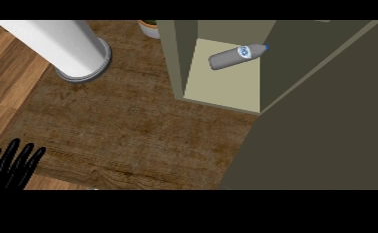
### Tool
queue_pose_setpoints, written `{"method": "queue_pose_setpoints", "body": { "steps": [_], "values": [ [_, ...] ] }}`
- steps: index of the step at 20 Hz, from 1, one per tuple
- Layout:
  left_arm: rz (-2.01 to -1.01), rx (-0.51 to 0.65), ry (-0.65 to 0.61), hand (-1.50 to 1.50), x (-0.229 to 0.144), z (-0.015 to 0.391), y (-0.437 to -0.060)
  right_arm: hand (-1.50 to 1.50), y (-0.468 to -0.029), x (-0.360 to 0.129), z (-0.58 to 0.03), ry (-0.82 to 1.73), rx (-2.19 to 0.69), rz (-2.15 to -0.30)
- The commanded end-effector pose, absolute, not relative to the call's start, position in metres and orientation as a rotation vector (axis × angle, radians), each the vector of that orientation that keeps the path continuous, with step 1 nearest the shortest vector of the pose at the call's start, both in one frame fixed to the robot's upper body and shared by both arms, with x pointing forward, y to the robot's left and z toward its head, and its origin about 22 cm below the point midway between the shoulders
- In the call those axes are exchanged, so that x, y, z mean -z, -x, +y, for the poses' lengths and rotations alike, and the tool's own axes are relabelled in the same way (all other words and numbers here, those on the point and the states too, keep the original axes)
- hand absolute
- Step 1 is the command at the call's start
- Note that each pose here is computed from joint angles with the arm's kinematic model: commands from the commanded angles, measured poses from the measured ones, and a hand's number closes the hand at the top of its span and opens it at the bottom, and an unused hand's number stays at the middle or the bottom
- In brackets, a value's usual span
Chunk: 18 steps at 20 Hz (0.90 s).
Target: Pick up the bottled water, place it into the cabinet and close the cabinet
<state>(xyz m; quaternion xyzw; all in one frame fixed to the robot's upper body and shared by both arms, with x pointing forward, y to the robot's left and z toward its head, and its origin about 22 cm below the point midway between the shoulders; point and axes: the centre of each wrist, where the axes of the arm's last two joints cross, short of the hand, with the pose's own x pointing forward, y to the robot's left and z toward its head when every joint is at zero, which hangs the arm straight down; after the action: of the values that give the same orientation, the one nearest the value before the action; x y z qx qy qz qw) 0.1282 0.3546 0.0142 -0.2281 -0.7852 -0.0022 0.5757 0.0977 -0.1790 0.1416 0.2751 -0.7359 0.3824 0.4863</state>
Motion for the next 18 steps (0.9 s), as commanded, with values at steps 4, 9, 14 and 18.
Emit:
{"method": "queue_pose_setpoints", "body": {
  "steps": [4,9,14,18],
  "values": [
    [-1.847,0.021,0.567,-1.50,-0.021,0.364,-0.132,1.50,-0.119,-0.133,-0.155,-0.689,-0.820,-1.701],
    [-1.863,0.027,0.539,-1.50,-0.029,0.372,-0.137,1.50,-0.135,-0.127,-0.141,-0.782,-0.701,-1.628],
    [-1.856,0.030,0.541,-1.50,-0.032,0.379,-0.138,1.50,-0.161,-0.122,-0.132,-0.885,-0.634,-1.553],
    [-1.864,0.002,0.528,-1.50,-0.032,0.381,-0.136,1.50,-0.201,-0.119,-0.132,-0.845,-0.590,-1.527]
  ]
}}
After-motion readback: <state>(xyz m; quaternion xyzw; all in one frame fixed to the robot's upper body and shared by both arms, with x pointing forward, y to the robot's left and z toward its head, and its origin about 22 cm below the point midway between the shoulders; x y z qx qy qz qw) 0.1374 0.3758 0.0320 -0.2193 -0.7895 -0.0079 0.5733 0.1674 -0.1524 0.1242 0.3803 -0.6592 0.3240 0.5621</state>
